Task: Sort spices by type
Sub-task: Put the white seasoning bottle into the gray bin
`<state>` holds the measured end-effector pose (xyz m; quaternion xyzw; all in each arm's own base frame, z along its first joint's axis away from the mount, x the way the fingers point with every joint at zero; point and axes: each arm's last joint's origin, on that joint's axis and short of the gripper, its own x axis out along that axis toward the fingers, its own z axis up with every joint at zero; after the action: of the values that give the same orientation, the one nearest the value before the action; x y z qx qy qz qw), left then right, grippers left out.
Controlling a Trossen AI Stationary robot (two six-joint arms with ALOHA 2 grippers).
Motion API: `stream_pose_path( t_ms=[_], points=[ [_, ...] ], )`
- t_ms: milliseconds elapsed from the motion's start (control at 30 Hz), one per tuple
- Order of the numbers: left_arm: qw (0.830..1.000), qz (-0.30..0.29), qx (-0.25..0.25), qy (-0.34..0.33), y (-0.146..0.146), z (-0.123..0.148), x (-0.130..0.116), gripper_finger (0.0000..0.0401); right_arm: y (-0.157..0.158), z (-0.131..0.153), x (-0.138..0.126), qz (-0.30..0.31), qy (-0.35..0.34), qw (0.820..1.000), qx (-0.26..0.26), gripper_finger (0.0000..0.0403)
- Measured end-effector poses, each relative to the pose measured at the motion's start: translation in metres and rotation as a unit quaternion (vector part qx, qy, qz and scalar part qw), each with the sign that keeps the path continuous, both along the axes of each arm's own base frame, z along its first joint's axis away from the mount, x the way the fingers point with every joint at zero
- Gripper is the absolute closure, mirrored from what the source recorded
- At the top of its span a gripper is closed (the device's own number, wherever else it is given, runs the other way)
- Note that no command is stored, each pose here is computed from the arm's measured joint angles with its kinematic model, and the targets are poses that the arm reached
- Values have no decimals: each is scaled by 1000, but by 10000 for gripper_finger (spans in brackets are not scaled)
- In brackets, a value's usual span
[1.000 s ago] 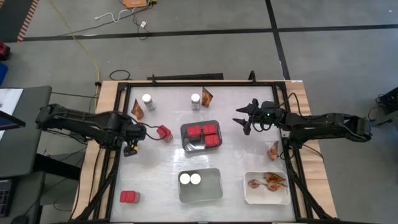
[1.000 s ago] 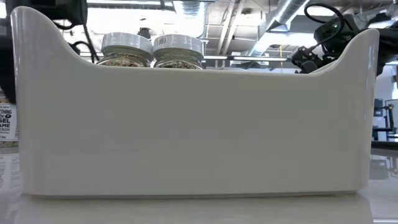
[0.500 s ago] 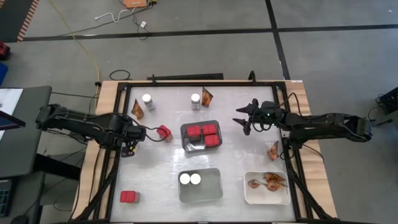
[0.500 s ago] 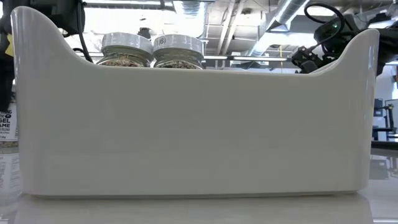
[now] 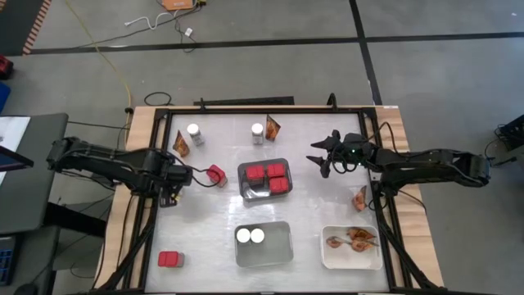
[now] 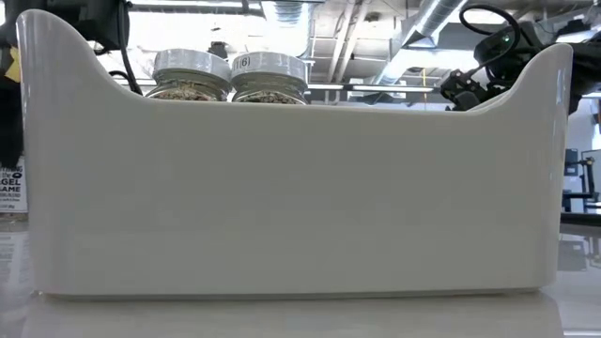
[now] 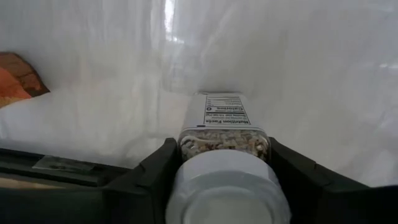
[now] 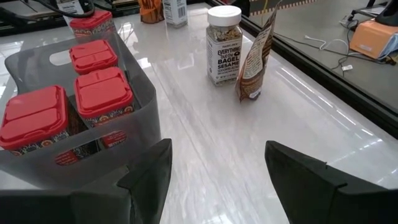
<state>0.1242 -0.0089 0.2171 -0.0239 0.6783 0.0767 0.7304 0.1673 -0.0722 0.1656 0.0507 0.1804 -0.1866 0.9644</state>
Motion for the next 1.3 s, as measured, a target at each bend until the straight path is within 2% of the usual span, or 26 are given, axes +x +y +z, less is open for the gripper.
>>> stream_pose_path(
  t_ms=[200,367,633,767,933,1100,1300],
  points=[
    [996,55,6,-70,0,32,13,209,0,1,0,0,-3,1000,-1,117],
    [988,86,12,-125,-2,70,41,209,-1,4,1,0,-17,1000,-8,117],
    [990,79,15,-118,-9,116,127,209,-1,3,1,-1,-17,1000,-6,117],
    [989,61,-8,-138,-18,135,176,209,0,3,1,-2,-16,1000,-2,117],
    [982,28,-35,-183,-33,157,223,209,0,1,0,-2,-6,1000,1,117],
    [976,3,-44,-213,-50,161,258,209,0,0,0,-1,0,1000,-1,117],
    [969,-39,-95,-226,-82,140,293,209,0,-2,-1,0,11,1000,2,117]
  ],
)
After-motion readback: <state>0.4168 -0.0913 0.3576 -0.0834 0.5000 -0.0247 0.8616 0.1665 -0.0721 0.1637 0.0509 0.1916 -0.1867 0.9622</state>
